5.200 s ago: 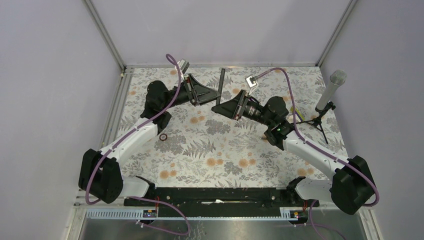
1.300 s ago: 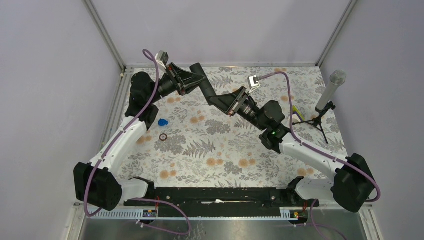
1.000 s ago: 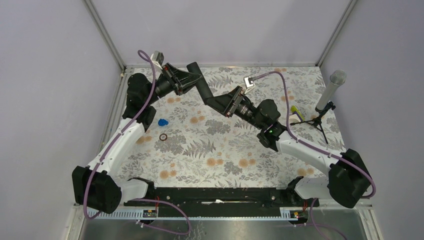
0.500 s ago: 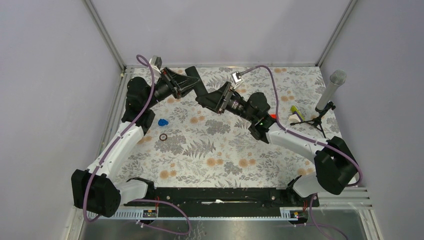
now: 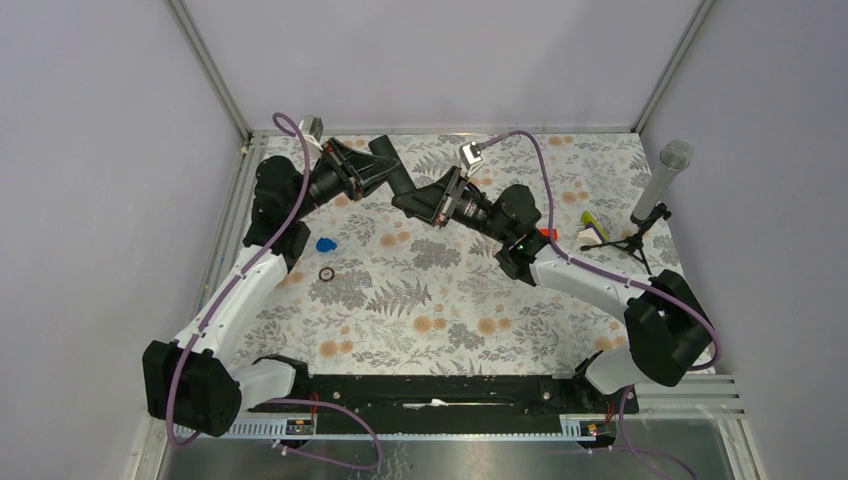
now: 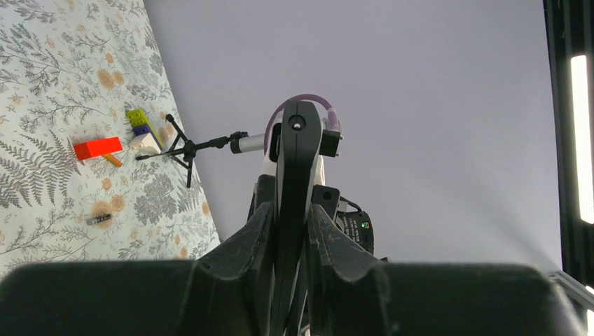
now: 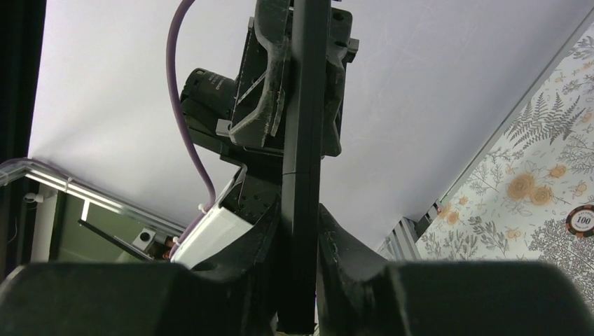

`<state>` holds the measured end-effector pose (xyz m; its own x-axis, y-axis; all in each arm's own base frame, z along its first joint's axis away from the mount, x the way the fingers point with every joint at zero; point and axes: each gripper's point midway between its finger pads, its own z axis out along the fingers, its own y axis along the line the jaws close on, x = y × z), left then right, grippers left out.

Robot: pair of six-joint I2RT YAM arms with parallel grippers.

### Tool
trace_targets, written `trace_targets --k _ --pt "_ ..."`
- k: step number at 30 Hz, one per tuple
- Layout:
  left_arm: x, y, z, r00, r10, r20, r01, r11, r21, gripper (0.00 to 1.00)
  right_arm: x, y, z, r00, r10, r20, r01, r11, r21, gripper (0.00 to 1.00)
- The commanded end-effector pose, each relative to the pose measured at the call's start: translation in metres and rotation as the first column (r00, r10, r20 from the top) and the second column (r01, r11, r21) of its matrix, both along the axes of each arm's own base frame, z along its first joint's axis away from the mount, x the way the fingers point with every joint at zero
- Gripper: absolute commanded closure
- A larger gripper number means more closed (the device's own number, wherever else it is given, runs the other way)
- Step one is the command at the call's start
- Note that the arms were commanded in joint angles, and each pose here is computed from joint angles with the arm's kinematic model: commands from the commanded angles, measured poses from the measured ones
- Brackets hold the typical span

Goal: Load the batteries into the remote control

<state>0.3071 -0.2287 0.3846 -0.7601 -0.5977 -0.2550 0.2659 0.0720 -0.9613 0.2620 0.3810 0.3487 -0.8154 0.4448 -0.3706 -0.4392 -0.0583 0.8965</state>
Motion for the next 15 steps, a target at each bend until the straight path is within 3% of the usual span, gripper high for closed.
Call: trace_targets --k 1,15 --pt "-0.021 0.002 0.062 0.987 -0.036 0.155 0.047 0.997 -0.066 1.0 0.003 -0.009 -0.025 1.0 -0.002 -0.017 0.001 0.999 -0.038 0.76" --pt "-0.016 0.004 0.063 0.984 -0.049 0.169 0.054 0.998 -0.023 1.0 -0.034 -0.012 -0.023 0.966 0.179 0.185 -0.159 0.981 -0.115 0.74"
